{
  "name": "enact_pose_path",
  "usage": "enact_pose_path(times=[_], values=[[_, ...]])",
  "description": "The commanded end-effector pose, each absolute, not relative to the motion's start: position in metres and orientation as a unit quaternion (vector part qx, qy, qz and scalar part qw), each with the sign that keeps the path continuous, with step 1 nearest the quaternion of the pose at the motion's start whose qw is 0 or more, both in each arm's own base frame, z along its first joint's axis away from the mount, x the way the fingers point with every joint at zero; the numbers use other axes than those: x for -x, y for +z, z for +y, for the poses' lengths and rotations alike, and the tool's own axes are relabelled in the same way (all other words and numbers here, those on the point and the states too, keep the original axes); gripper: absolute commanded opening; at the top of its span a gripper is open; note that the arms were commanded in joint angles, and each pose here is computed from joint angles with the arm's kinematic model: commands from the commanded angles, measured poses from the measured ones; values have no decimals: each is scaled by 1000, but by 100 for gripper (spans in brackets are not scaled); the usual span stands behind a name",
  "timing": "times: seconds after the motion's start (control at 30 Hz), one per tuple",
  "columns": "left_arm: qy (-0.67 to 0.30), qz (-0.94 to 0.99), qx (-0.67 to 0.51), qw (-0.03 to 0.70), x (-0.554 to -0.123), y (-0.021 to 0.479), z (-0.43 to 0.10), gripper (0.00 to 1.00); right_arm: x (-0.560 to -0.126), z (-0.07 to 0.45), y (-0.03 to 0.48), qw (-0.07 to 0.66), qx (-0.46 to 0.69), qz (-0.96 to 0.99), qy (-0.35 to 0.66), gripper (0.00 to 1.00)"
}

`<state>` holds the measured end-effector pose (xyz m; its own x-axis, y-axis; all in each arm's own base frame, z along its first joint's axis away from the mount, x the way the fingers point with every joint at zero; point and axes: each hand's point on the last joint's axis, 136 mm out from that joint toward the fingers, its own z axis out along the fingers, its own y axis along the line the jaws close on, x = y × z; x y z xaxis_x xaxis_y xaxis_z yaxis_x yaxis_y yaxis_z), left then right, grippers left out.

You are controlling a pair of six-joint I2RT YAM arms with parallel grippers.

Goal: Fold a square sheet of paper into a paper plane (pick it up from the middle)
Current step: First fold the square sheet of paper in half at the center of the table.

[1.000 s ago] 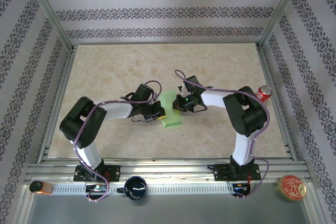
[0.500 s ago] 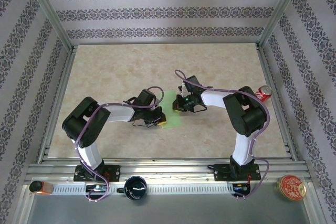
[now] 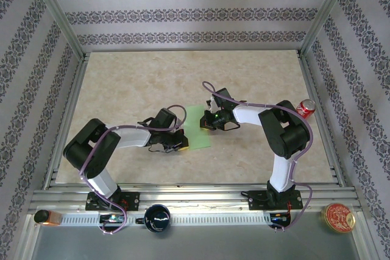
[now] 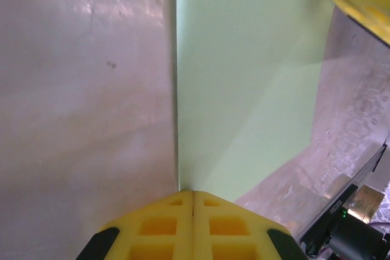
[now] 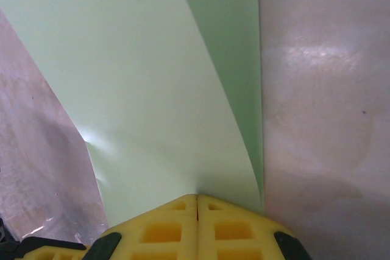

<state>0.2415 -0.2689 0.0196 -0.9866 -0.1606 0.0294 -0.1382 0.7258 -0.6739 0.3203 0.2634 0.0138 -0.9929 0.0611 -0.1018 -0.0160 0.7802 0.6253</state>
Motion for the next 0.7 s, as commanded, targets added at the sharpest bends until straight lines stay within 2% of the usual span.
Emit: enact_pose_path(times=[0.0, 0.17, 0.4, 0.67], values=[[-337, 939, 61, -7, -220, 13, -263, 0, -294, 234, -24, 13, -47, 965, 257, 0], [-299, 954, 31, 6, -218, 20, -258, 0, -294, 234, -24, 13, -48, 965, 257, 0], [-364, 928, 35, 76, -248, 67, -280, 0, -295, 235, -22, 15, -47, 965, 258, 0], [-395, 915, 64, 60, -264, 49, -302, 0, -294, 236, -23, 13, -48, 965, 258, 0]])
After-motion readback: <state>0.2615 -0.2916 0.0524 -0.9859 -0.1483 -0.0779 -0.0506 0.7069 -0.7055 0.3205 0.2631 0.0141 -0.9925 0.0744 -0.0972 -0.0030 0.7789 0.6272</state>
